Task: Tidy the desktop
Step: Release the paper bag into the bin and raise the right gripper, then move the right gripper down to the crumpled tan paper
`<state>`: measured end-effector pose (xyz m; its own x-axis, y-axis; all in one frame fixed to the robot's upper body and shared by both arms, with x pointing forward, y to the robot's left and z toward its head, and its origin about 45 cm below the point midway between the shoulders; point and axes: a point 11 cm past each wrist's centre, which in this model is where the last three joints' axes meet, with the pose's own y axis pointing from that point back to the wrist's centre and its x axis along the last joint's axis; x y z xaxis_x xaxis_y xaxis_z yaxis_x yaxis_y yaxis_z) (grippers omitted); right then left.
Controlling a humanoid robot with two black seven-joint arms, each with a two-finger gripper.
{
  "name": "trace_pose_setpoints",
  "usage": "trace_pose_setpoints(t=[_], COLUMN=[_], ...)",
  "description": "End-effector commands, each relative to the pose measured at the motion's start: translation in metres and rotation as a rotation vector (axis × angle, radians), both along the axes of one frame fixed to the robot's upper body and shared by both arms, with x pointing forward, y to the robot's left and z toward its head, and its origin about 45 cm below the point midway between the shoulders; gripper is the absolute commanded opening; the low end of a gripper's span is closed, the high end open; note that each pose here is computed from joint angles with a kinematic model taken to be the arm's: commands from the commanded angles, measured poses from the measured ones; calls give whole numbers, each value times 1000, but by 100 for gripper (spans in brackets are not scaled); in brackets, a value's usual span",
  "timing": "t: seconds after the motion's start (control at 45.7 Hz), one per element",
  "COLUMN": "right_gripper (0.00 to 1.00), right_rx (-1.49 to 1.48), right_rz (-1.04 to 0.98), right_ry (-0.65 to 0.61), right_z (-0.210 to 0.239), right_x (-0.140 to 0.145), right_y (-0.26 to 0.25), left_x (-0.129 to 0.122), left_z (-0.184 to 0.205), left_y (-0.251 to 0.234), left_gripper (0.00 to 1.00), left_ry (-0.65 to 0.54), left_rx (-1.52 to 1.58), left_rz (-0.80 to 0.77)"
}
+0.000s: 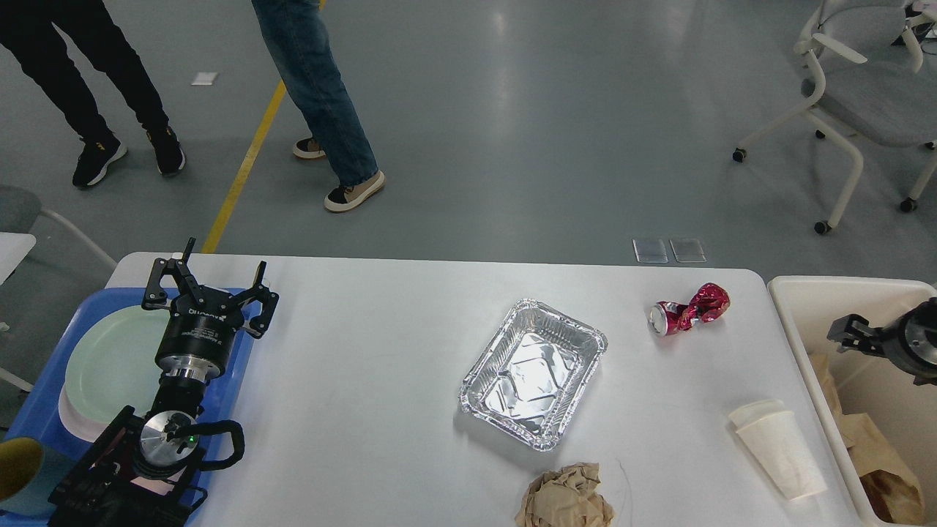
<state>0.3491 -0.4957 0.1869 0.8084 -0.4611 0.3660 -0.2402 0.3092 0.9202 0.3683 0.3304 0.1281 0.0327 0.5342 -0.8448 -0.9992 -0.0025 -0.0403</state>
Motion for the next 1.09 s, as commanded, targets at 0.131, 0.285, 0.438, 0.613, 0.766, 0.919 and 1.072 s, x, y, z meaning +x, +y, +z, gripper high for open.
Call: trace_pose_setpoints(t=[0.131,0.285,0.438,0.613,0.766,0.919,1.072], right_gripper=[100,100,99,96,97,97,98], right_rx=[194,228,143,171,221,231,268], right_rz=[254,355,496,569,586,625,614], right_ry=[197,296,394,382,324,331,347], right_z=[135,165,179,170,172,163,137], right_x=[37,4,-31,-44,-41,-42,-42], right_y=[123,170,222,257,276,294,297], left_x=[0,0,0,0,-1,-1,-1], left_z=[0,-1,0,0,-1,0,0], left_y=[0,0,0,0,0,0,0], left_gripper=[96,96,96,96,96,96,96], left_ry=[0,2,0,0,2,0,0], left_rx=[0,0,0,0,0,0,0], left_rz=[-1,-1,-1,-1,-1,2,2])
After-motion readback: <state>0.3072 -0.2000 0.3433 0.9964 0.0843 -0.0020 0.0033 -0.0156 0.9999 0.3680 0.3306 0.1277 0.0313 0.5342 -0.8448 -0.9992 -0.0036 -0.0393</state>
